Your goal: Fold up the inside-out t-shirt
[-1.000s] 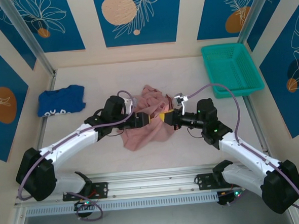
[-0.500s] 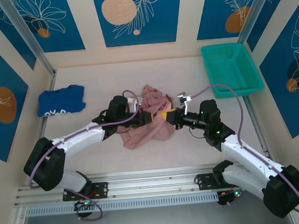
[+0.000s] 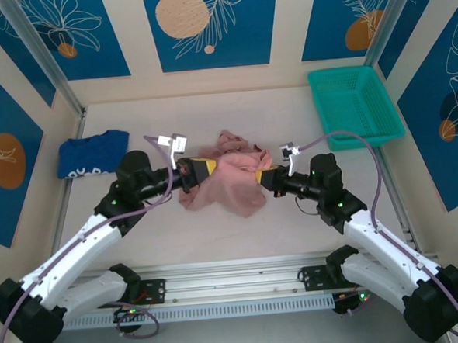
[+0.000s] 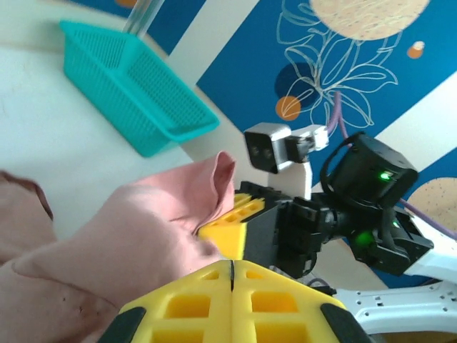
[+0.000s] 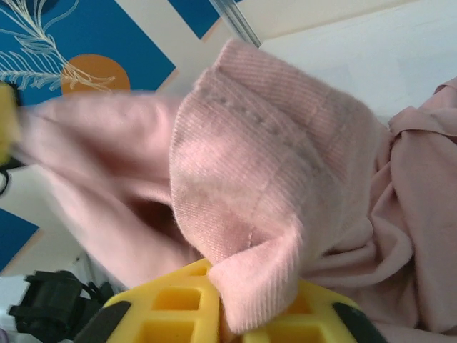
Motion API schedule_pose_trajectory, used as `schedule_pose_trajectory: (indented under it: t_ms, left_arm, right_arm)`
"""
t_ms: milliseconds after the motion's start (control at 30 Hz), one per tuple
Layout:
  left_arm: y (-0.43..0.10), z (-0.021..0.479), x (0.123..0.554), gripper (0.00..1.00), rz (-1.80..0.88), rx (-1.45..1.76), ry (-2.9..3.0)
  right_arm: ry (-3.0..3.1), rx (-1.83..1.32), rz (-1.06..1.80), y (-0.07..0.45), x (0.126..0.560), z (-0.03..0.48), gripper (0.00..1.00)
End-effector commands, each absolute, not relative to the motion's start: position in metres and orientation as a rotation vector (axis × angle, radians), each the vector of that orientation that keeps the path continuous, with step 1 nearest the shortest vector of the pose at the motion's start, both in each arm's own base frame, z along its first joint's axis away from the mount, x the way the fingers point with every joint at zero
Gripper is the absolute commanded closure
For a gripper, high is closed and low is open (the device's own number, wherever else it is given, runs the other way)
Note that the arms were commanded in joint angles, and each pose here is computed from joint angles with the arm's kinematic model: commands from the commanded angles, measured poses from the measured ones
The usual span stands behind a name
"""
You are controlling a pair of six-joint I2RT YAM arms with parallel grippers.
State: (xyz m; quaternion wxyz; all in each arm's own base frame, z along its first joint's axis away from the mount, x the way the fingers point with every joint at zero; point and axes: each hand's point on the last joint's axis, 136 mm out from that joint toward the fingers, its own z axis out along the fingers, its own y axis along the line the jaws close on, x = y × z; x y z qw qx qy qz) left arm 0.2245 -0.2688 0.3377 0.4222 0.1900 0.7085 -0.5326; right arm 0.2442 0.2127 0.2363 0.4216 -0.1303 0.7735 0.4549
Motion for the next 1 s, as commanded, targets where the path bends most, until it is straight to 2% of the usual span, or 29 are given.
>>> schedule_pose_trajectory:
  t_ms: [0,100,167,200,300,367,400,467,600,800,867,900,967]
  left_arm:
    - [-0.258,0.335,0.217,1.0,-1.189,0.597,1.693]
    - [-0.253,0.327,0.212,1.0,-1.123,0.656,1.673]
    - [-0.251,0.319,0.214,1.0,-1.076,0.679,1.688]
    - [-0.25,0.312,0.218,1.0,-1.047,0.672,1.711]
    - [-0.251,0.284,0.235,1.0,-0.993,0.628,1.846]
    - [-0.255,0.254,0.246,1.0,-0.956,0.585,1.987]
    - [-0.259,0.236,0.249,0.96,-0.926,0.584,2.067]
    - [-0.266,0.203,0.251,0.85,-0.841,0.611,2.203]
    - [-0.286,0.155,0.247,0.66,-0.743,0.656,2.358]
    - [-0.31,0.112,0.252,0.51,-0.828,0.471,2.467]
    - [-0.317,0.102,0.253,0.48,-0.824,0.451,2.49]
    - [-0.319,0.096,0.254,0.47,-0.811,0.443,2.501]
    - [-0.321,0.086,0.258,0.47,-0.773,0.422,2.525]
  right_arm:
    - [1.973,-0.31,1.129,0.213,0.248,0.233,0.73]
    - [2.032,-0.333,1.089,0.212,0.245,0.221,0.61]
    - [2.049,-0.355,1.038,0.208,0.243,0.218,0.61]
    - [2.046,-0.368,1.014,0.207,0.243,0.218,0.64]
    - [2.062,-0.343,0.982,0.202,0.245,0.212,0.87]
    - [2.103,-0.301,0.964,0.199,0.247,0.204,0.91]
    - [2.133,-0.277,0.94,0.196,0.249,0.198,0.91]
    - [2.179,-0.264,0.883,0.193,0.25,0.188,0.86]
    - [2.266,-0.323,0.74,0.201,0.248,0.166,0.65]
    - [2.35,-0.326,0.633,0.224,0.263,0.126,0.48]
    - [2.378,-0.3,0.605,0.224,0.272,0.112,0.48]
    - [2.4,-0.277,0.579,0.222,0.276,0.105,0.51]
    - [2.428,-0.237,0.545,0.215,0.281,0.096,0.65]
